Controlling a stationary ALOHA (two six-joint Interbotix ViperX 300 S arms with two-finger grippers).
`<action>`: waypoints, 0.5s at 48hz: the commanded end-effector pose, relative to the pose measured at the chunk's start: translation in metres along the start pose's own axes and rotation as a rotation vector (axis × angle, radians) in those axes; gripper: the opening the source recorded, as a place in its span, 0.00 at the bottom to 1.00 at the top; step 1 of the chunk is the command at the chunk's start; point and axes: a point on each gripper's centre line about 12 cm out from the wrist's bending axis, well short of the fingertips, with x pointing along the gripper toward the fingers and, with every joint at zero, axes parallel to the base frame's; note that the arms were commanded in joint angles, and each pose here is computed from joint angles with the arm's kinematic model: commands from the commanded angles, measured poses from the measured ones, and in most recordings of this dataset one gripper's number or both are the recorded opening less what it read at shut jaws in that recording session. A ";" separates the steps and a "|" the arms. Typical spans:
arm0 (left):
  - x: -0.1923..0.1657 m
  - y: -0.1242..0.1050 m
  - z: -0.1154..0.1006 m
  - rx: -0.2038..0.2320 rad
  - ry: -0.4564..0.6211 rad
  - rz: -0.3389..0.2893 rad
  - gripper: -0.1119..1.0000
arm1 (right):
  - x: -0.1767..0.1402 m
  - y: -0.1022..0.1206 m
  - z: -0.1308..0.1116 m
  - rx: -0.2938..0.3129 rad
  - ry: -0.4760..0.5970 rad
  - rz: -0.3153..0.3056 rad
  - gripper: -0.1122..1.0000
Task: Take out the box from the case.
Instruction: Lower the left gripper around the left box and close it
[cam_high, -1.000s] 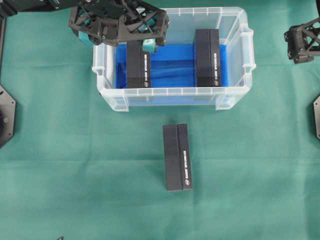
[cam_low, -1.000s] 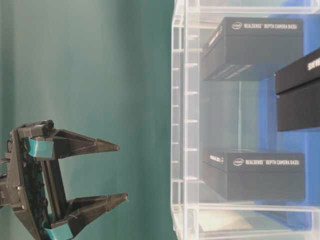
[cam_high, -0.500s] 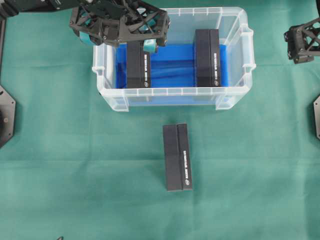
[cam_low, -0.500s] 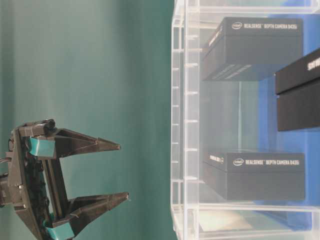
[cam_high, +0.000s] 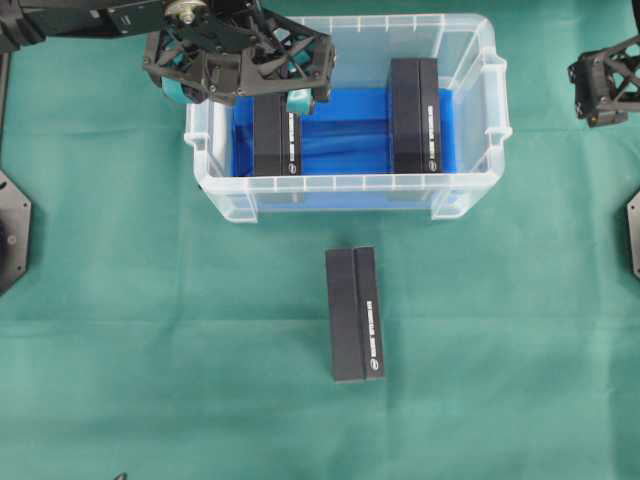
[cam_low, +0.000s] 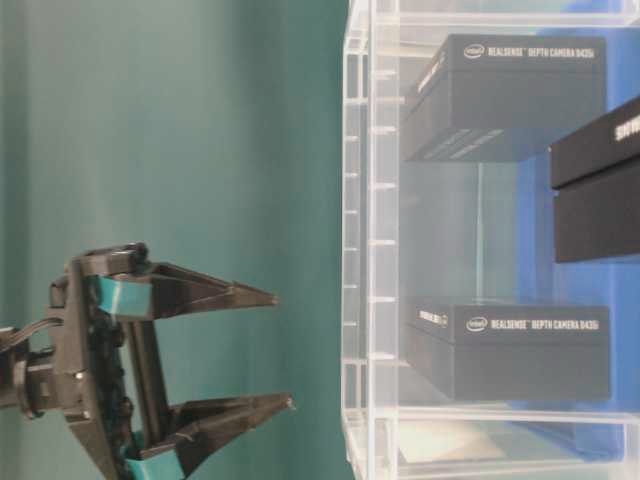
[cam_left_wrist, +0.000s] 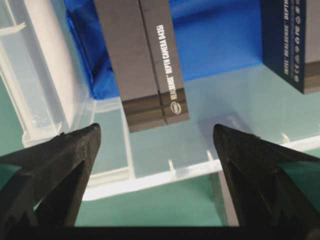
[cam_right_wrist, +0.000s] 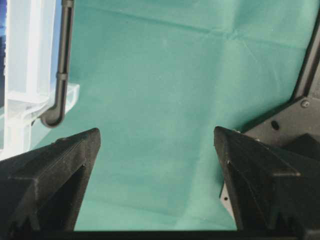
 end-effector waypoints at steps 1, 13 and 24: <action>-0.004 0.000 0.000 -0.002 -0.015 -0.029 0.93 | -0.003 0.001 0.002 0.006 -0.006 0.012 0.91; 0.018 0.004 -0.003 -0.017 -0.012 -0.025 0.93 | -0.002 0.001 0.002 0.005 -0.007 0.010 0.91; 0.040 -0.001 -0.001 -0.017 -0.015 -0.021 0.93 | -0.002 0.001 0.002 0.004 -0.006 0.010 0.90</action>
